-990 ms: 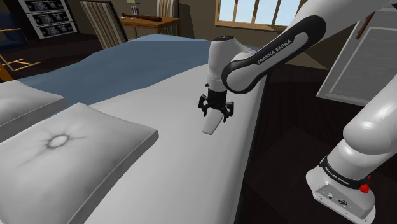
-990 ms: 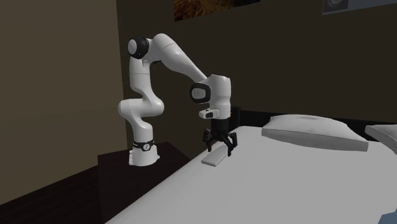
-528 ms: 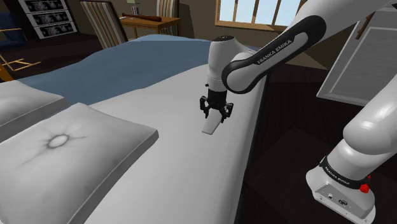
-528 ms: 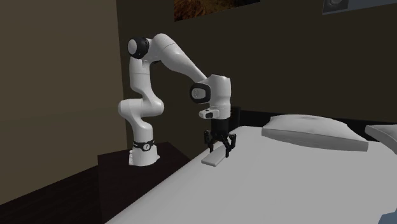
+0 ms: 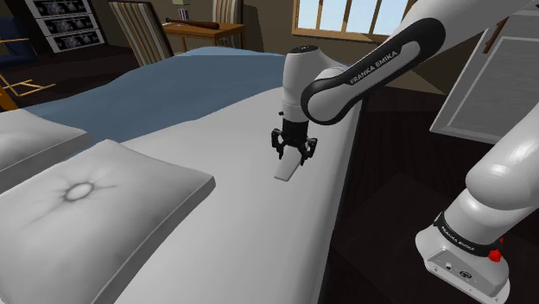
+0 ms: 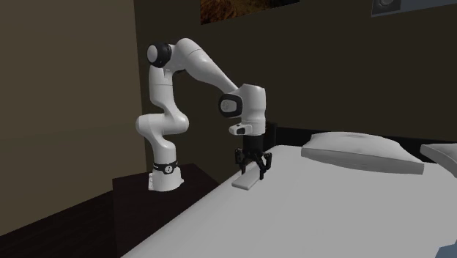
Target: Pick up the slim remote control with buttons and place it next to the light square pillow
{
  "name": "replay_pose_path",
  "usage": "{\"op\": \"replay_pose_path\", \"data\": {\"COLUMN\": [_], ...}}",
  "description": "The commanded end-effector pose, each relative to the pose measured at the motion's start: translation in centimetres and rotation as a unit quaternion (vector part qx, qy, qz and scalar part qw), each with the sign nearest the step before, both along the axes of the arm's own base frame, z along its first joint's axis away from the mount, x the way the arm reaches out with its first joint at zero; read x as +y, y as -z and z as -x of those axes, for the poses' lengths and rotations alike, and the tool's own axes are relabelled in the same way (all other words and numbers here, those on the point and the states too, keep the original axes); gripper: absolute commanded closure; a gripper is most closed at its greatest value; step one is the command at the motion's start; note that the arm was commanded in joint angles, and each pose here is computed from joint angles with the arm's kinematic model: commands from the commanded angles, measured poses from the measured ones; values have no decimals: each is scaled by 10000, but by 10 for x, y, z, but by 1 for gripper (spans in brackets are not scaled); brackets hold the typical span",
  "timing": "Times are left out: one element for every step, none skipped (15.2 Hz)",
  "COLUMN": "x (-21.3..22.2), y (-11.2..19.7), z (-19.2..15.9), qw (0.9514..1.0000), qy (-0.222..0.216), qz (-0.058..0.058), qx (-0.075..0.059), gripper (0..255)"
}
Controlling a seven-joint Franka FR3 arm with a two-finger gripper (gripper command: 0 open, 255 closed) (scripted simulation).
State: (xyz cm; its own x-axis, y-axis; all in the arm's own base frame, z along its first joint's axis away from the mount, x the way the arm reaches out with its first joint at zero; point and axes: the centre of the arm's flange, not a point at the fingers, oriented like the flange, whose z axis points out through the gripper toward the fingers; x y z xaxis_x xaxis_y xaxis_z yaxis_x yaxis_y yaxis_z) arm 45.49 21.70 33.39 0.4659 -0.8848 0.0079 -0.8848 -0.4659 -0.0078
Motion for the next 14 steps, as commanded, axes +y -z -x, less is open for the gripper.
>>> {"op": "replay_pose_path", "data": {"x": [0, 0, 0, 0, 0, 0, 0, 0, 0, 0, 0, 0, 0, 0], "y": [-9, -15, -20, -25, -30, -36, -41, -46, -52, -57, -62, -67, -73, -78], "z": [0, 0, 0, 0, 0, 0, 0, 0, 0, 0, 0, 0, 0, 0], "qw": [10000, 10000, 10000, 10000, 10000, 10000, 10000, 10000, 10000, 10000, 10000, 10000, 10000, 10000], "qy": [-1, -1, -1, -1, -1, -1, -1, -1, -1, -1, -1, -1, -1, -1], "qz": [-1, -1, -1, -1, -1, -1, -1, -1, -1, -1, -1, -1, -1, -1], "qx": [0, 0, 0, 0, 0, 0, 0, 0, 0, 0, 0, 0, 0, 0], "gripper": [255, 255, 255, 255, 255, 255, 255, 255, 255, 255, 255, 255, 255, 255]}}
